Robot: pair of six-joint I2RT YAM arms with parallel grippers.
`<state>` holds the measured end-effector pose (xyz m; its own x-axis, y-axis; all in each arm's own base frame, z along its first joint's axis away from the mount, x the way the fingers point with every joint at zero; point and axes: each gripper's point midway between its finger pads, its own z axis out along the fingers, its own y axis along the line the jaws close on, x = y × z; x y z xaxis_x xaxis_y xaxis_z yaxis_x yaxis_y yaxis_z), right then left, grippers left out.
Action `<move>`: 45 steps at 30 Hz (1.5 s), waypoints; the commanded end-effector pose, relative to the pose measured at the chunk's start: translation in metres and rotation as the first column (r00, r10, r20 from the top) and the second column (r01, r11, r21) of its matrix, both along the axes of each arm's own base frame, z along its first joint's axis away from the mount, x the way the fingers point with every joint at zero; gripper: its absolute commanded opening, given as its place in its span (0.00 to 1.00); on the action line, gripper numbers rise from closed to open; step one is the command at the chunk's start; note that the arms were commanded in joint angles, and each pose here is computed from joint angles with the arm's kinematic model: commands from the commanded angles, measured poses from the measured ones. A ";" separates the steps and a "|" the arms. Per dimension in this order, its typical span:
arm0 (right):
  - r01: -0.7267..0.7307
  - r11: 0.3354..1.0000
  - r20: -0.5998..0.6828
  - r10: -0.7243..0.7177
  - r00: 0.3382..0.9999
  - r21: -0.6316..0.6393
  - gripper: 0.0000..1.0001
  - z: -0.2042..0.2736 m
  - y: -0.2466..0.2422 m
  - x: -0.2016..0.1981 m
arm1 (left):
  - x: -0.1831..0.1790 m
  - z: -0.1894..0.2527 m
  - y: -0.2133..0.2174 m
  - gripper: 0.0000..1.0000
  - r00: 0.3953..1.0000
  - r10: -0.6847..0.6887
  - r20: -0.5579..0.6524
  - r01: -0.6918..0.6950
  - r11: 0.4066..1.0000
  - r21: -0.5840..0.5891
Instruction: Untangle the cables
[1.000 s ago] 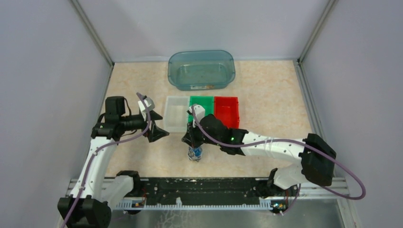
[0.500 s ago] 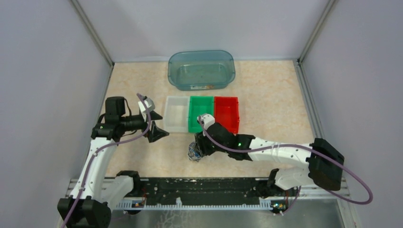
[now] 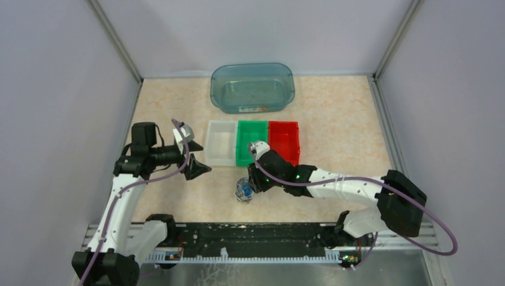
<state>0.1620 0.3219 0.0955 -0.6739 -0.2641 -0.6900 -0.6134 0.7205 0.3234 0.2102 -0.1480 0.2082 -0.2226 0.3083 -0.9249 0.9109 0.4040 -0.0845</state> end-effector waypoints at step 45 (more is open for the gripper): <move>-0.112 0.972 -0.104 0.135 0.985 0.207 0.28 -0.006 0.010 0.017 | -0.004 0.014 -0.003 0.98 0.998 -0.036 0.052 0.036 0.999 -0.007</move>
